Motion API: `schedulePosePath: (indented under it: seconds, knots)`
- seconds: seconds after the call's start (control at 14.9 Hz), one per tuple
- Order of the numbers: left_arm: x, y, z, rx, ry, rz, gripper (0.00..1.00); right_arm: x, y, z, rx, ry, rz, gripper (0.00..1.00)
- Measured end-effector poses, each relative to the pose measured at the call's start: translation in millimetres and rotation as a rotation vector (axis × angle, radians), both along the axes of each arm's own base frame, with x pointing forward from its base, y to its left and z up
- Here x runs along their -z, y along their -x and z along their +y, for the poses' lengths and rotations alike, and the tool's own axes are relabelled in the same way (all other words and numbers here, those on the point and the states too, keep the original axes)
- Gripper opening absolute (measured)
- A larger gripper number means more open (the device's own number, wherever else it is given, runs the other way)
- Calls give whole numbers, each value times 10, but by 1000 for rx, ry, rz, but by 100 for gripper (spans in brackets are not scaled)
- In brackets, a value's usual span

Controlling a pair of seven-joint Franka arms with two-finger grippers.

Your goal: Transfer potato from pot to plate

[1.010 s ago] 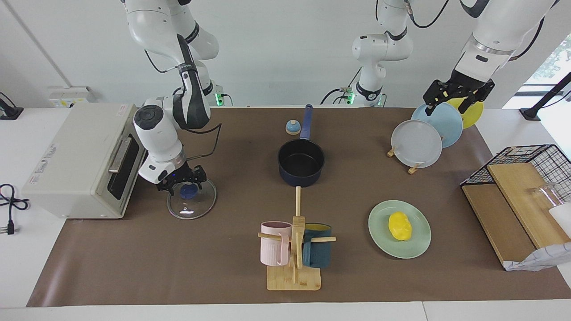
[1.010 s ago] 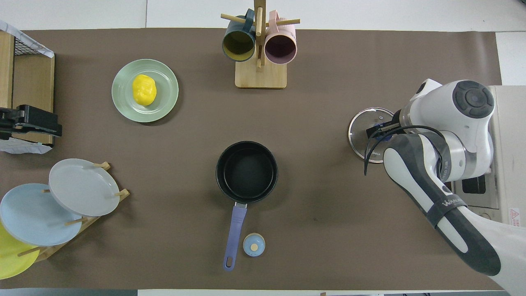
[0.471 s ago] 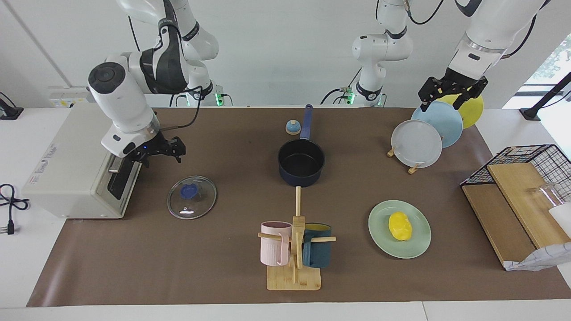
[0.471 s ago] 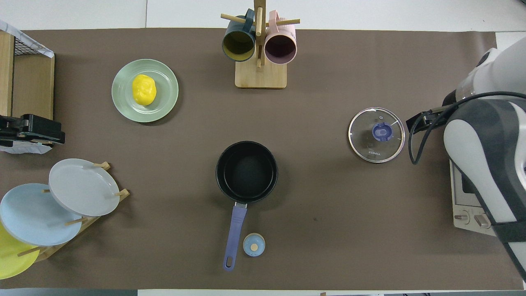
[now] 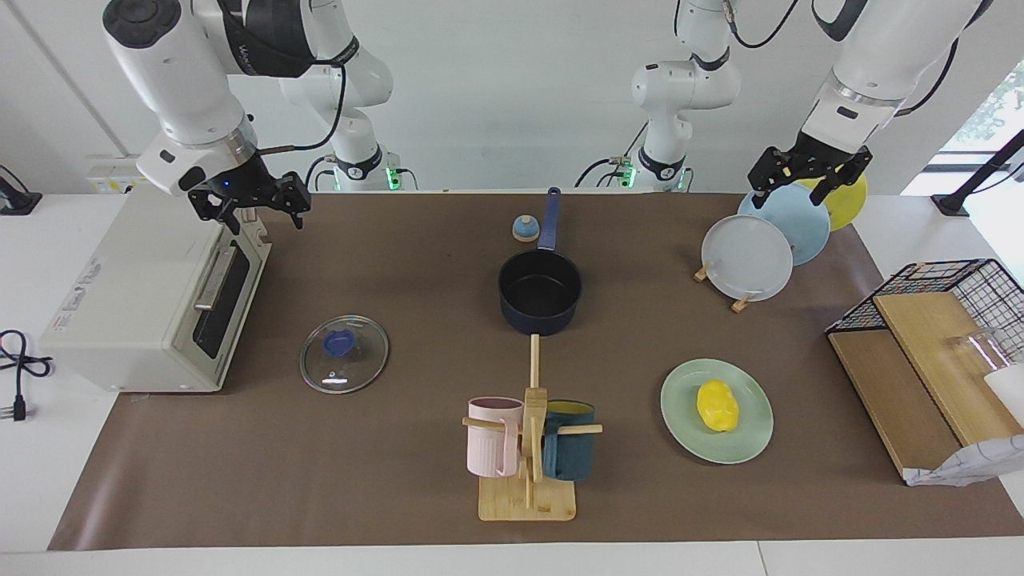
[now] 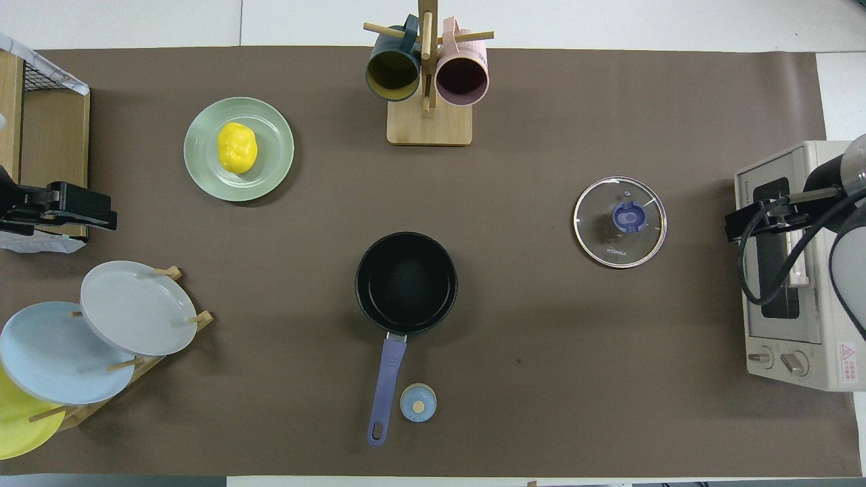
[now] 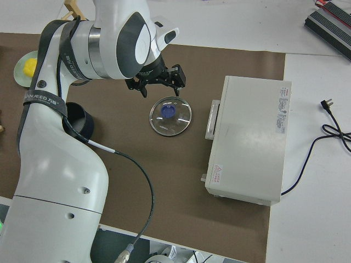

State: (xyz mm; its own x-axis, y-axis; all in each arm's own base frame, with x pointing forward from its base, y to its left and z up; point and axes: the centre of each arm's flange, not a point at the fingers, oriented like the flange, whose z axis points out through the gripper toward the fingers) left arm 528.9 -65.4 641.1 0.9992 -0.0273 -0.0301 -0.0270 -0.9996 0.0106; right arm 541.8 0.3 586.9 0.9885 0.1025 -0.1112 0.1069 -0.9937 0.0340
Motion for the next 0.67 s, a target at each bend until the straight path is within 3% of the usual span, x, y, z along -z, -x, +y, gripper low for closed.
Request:
schedulePosePath:
  seconds: [0.34, 0.67]
  knots:
    - [9, -4, -9, 0, 9, 3, 100, 22, 16, -140, 53, 3, 16, 100]
    - [7, -8, -9, 0, 9, 0, 100, -86, 57, -204, 66, 2, -7, 100]
